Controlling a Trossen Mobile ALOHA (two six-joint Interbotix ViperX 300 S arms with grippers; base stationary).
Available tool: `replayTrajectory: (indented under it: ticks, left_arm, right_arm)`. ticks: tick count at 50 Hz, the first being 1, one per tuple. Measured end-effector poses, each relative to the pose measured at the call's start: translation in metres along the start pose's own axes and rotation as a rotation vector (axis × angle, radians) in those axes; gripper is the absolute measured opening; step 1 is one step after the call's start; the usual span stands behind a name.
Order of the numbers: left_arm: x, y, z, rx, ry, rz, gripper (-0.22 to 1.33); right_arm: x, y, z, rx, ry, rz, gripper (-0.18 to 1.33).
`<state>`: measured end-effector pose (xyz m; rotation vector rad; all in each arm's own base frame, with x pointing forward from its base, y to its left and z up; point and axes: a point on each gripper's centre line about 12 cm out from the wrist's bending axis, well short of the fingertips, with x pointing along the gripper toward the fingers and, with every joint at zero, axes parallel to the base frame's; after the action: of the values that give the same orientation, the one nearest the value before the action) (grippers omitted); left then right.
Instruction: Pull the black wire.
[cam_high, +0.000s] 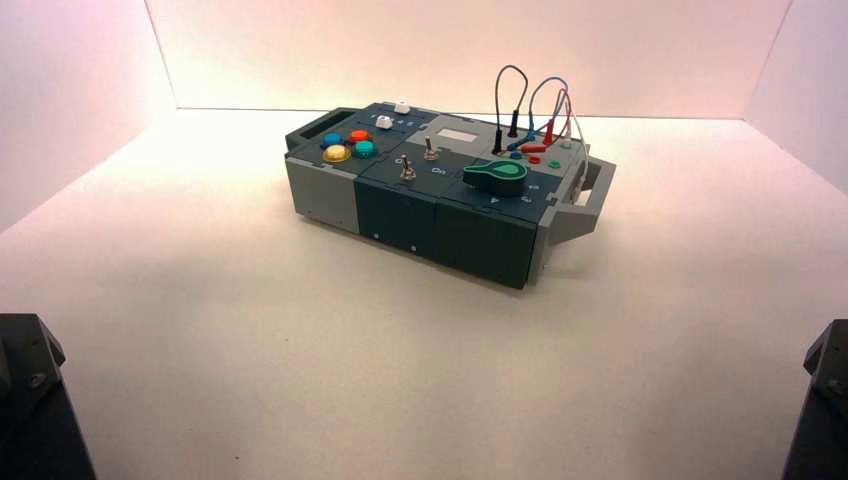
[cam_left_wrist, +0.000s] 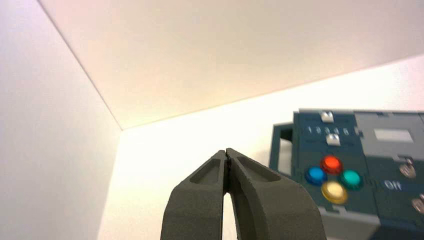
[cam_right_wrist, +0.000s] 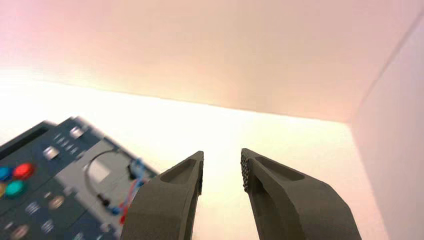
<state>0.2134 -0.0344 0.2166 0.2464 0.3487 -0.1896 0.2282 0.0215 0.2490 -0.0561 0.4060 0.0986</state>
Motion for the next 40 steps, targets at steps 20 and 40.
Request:
replayTrajectory:
  ticks: [20, 40]
  left_arm:
    - [0.010, -0.008, 0.001, 0.055, 0.191, -0.115, -0.16]
    - [0.003, -0.028, 0.005, 0.165, 0.275, -0.254, -0.16]
  right_arm:
    - [0.007, 0.015, 0.010, -0.034, 0.203, 0.061, 0.97]
    - [0.036, 0.047, 0.036, -0.169, 0.456, 0.165, 0.97]
